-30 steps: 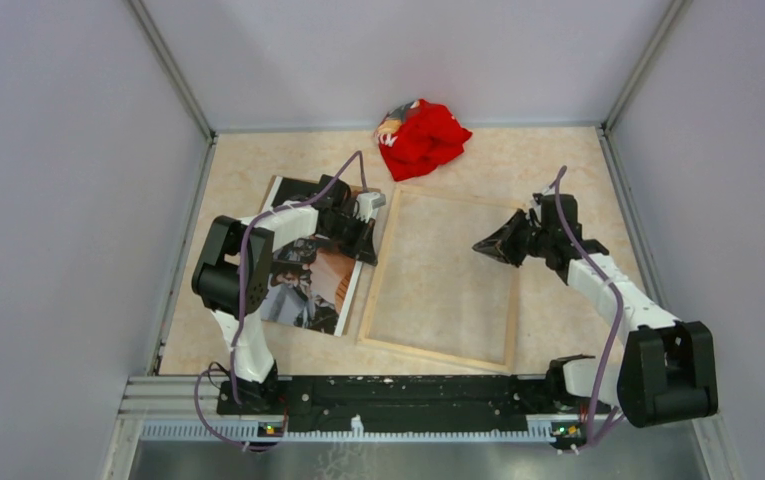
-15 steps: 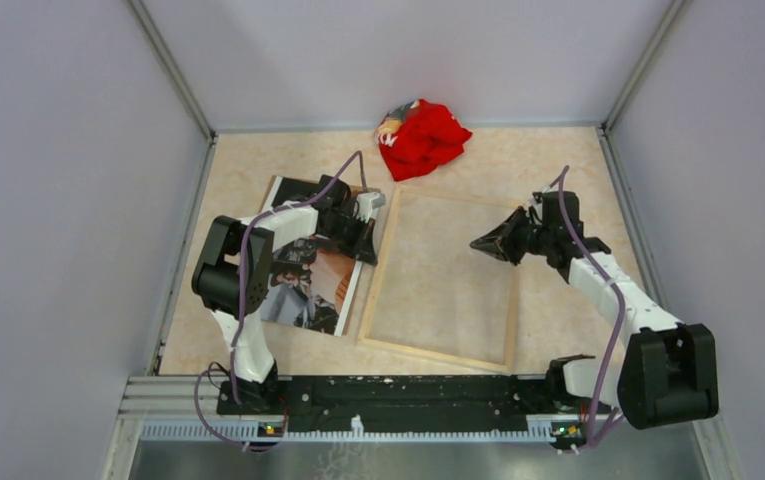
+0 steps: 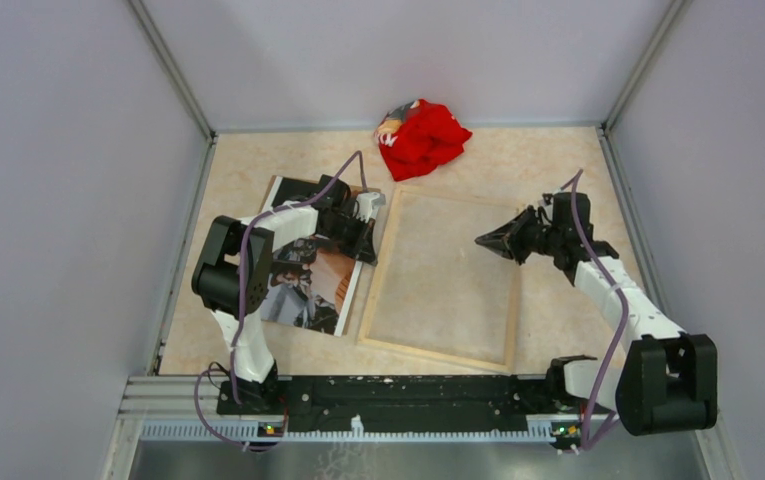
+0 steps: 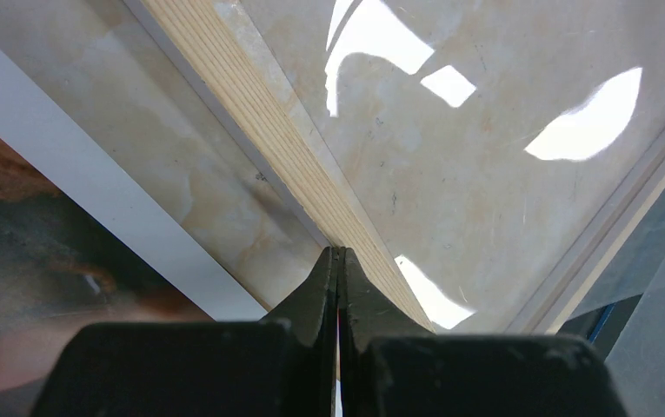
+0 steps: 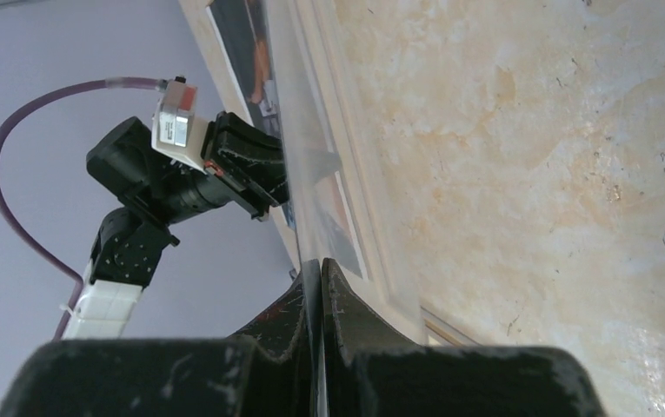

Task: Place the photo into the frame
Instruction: Place the photo frame item in the photo frame.

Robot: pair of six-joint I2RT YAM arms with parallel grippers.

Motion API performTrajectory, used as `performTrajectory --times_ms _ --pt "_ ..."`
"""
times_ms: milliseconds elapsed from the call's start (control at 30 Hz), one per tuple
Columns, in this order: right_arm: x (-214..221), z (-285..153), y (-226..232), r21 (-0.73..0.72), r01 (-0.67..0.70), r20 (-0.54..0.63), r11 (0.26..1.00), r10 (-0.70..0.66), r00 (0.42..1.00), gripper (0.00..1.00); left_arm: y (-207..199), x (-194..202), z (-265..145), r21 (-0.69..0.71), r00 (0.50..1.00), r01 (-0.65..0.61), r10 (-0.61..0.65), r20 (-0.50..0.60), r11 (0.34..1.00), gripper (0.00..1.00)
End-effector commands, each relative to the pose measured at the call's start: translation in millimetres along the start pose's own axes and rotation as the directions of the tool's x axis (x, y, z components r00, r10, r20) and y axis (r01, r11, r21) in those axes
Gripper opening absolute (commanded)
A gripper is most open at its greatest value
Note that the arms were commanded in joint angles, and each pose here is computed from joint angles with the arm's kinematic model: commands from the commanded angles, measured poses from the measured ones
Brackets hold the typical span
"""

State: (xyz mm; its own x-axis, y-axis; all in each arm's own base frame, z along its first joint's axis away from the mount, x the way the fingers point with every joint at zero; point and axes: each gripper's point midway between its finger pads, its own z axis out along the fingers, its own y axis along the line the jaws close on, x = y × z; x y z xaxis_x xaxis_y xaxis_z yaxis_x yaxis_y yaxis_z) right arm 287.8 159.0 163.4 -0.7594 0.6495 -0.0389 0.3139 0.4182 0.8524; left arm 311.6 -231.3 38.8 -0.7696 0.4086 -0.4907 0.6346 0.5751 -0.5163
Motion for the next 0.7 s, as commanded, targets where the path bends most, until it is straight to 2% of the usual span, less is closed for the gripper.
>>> performTrajectory --times_ms 0,367,667 --pt "4.1 -6.1 14.7 -0.059 -0.012 -0.011 0.998 0.011 1.0 0.0 12.5 34.9 11.5 -0.036 0.994 0.038 -0.042 -0.096 0.999 0.0" --pt "6.0 -2.3 24.7 -0.107 -0.064 -0.018 0.992 0.062 0.998 0.0 12.0 34.2 12.5 -0.029 0.995 0.044 -0.046 -0.092 0.999 0.0" --pt "10.6 4.5 56.1 -0.177 -0.095 -0.031 0.98 0.091 0.995 0.0 11.0 34.0 12.2 -0.026 0.995 0.044 -0.047 -0.092 0.999 0.0"
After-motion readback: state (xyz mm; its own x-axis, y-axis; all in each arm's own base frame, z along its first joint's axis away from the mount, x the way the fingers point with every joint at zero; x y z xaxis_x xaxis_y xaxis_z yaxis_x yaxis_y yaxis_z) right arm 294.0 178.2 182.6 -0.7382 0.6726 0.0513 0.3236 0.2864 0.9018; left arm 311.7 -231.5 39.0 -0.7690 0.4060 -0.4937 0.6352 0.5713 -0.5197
